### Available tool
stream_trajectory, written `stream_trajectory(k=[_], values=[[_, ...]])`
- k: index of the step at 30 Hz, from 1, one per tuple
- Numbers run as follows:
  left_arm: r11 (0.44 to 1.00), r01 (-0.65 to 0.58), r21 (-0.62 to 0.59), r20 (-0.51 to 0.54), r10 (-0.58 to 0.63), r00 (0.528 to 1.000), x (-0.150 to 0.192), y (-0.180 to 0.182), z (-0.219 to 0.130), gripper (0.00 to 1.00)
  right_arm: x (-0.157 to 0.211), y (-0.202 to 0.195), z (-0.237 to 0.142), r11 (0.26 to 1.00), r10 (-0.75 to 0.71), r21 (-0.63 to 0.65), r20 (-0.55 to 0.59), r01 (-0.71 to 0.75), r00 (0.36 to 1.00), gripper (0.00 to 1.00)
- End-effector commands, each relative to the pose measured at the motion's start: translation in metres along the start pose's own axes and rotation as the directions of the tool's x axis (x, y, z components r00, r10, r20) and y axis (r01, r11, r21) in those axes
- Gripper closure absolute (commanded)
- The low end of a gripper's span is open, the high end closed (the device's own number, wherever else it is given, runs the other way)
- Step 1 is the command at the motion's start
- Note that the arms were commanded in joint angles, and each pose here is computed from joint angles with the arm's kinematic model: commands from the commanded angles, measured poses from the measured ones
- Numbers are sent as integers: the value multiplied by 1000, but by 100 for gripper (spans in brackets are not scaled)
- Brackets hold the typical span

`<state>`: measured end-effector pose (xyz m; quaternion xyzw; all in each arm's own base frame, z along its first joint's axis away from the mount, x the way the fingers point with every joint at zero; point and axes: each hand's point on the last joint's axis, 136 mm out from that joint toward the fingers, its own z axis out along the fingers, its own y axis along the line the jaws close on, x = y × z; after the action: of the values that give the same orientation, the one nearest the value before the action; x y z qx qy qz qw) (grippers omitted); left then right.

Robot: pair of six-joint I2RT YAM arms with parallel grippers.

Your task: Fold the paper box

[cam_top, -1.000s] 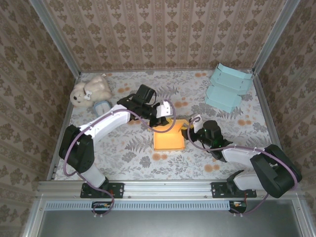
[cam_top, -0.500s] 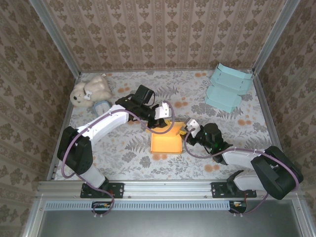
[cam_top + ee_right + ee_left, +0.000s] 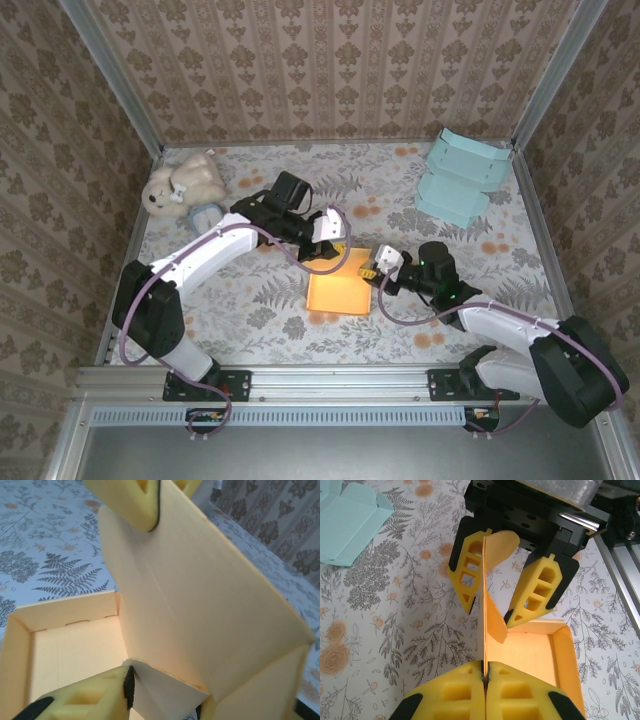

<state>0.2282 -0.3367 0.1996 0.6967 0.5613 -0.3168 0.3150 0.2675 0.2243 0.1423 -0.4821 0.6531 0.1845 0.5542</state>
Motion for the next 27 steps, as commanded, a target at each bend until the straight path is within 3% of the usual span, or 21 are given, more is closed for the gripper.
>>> stream_trajectory(k=[1, 12, 19, 20, 21, 27], values=[[997, -43, 56, 68, 39, 997, -18, -23, -7, 97, -24, 7, -5, 994, -57, -85, 56, 61, 997, 66], [999, -38, 27, 64, 37, 997, -20, -21, -9, 93, -24, 12, -13, 992, -45, -115, 33, 48, 998, 82], [997, -17, -69, 74, 22, 997, -23, -8, -11, 74, -13, 7, -8, 994, -30, -107, -3, 30, 1000, 89], [996, -9, -93, 78, 16, 997, -23, -5, -12, 65, -12, 7, -7, 994, -28, -107, -7, 27, 1000, 89], [994, 1, -111, 87, 9, 996, -22, -4, -14, 62, -11, 6, -6, 994, -28, -106, -7, 27, 1000, 90], [955, 104, -277, 193, -50, 980, -30, 4, -33, 47, -5, 6, -1, 992, -13, -123, -26, 10, 1000, 93]])
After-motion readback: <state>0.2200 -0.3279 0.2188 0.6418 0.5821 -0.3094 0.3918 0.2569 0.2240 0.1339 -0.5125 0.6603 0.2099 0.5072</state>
